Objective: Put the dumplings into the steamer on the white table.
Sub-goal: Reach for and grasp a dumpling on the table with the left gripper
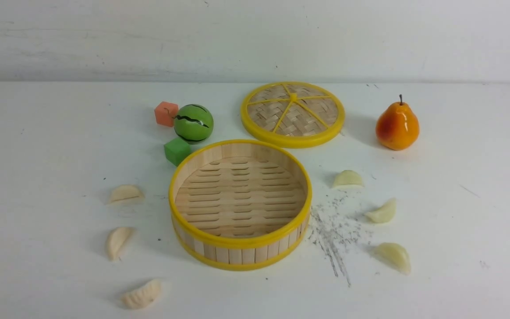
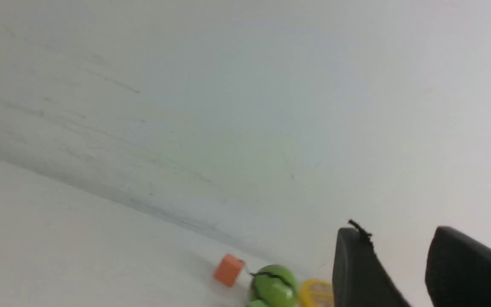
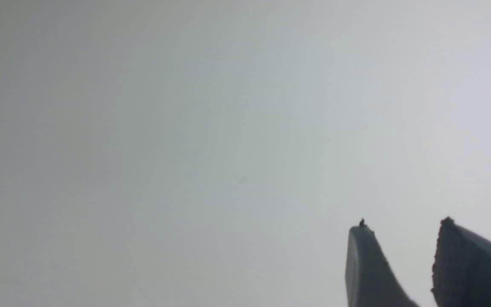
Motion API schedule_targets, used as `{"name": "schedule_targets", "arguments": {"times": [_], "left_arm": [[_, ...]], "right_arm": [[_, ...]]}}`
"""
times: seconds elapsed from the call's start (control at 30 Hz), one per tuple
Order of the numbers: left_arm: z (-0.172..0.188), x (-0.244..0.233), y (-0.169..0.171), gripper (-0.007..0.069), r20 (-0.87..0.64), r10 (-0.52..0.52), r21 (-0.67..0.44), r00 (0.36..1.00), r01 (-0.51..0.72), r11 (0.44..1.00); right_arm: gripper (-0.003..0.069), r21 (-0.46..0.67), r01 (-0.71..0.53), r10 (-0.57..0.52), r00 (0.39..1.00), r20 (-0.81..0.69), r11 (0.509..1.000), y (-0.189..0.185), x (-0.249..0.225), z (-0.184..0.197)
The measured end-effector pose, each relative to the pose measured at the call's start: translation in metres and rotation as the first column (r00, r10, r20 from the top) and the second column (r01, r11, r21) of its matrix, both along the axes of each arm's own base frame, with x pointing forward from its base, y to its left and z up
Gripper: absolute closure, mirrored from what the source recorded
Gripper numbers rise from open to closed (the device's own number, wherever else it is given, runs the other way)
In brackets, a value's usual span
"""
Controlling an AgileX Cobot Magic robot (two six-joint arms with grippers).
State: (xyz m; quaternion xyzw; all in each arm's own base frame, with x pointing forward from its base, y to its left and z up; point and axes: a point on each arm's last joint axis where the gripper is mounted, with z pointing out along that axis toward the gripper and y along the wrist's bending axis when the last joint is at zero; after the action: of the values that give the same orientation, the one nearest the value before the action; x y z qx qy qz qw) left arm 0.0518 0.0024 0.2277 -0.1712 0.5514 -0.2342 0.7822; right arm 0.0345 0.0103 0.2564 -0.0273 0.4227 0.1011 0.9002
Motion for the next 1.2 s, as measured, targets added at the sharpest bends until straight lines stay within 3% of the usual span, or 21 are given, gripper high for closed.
{"name": "schedule_targets", "arguments": {"times": [0.1,0.17,0.2,0.33,0.43,0.53,0.73,0.8,0.87,0.9,0.93,1.0,1.07,1.13,1.2], "left_arm": [[0.005,-0.002,0.003,0.0389,0.066,-0.04,-0.211,0.997,0.053,0.976],[0.011,-0.003,0.004,0.04,0.093,-0.054,-0.269,0.994,0.077,0.96],[0.025,-0.007,0.003,0.0442,0.12,-0.067,-0.284,0.99,0.1,0.954],[0.075,-0.02,-0.001,0.0603,0.156,-0.077,-0.153,0.985,0.101,0.983],[0.107,-0.014,-0.003,0.064,0.097,-0.064,-0.046,0.993,0.068,0.997],[0.127,0.001,-0.005,0.064,0.029,-0.049,0.014,0.998,0.049,0.999],[0.127,0.052,-0.007,0.064,-0.208,-0.051,0.004,0.977,0.053,0.999],[0.123,0.071,-0.008,0.064,-0.338,-0.063,-0.047,0.939,0.051,0.998],[0.123,0.083,-0.008,0.064,-0.437,-0.063,-0.06,0.897,0.041,0.997],[0.122,0.088,-0.008,0.064,-0.472,-0.061,-0.057,0.879,0.038,0.998],[0.122,0.094,-0.008,0.064,-0.54,-0.053,-0.041,0.84,0.036,0.999],[0.12,0.103,-0.009,0.064,-0.636,-0.045,-0.009,0.77,0.051,0.999],[0.116,0.11,-0.011,0.064,-0.697,-0.041,0.02,0.716,0.076,0.997],[0.102,0.126,-0.017,0.064,-0.818,-0.072,0.038,0.571,0.179,0.983],[0.093,0.136,-0.024,0.064,-0.865,-0.116,0.013,0.488,0.253,0.967]], "right_arm": [[0.0419,0.067,-0.06,0.059,0.998,0.023,0.996,0.0,-0.002,0.004],[0.0427,0.098,-0.076,0.074,0.997,0.031,0.992,-0.001,-0.004,0.009],[0.0447,0.133,-0.086,0.081,0.996,0.04,0.987,-0.003,-0.006,0.019],[0.0577,0.189,-0.077,0.07,0.997,0.046,0.979,-0.007,-0.016,0.065],[0.0666,0.153,-0.02,0.025,0.999,-0.029,0.988,-0.008,-0.015,0.096],[0.0676,0.069,0.055,-0.038,0.973,-0.23,0.996,-0.008,0.003,0.111],[0.0676,-0.081,0.074,-0.109,0.738,-0.666,0.994,-0.006,0.052,0.093],[0.0674,-0.109,0.052,-0.12,0.531,-0.839,0.993,-0.004,0.071,0.069],[0.0674,-0.118,0.012,-0.115,0.34,-0.933,0.993,-0.002,0.082,0.048],[0.0674,-0.122,-0.01,-0.115,0.276,-0.954,0.992,-0.001,0.086,0.042],[0.0674,-0.131,-0.06,-0.12,0.158,-0.98,0.99,0.002,0.09,0.03],[0.0674,-0.111,-0.139,-0.108,0.027,-0.994,0.984,0.007,0.098,0.016],[0.0674,-0.088,-0.174,-0.092,-0.017,-0.996,0.981,0.01,0.103,0.011],[0.0673,0.001,-0.243,-0.015,-0.062,-0.998,0.97,0.021,0.115,0.003],[0.0673,0.043,-0.277,0.026,-0.063,-0.998,0.96,0.027,0.122,0.001]]}}
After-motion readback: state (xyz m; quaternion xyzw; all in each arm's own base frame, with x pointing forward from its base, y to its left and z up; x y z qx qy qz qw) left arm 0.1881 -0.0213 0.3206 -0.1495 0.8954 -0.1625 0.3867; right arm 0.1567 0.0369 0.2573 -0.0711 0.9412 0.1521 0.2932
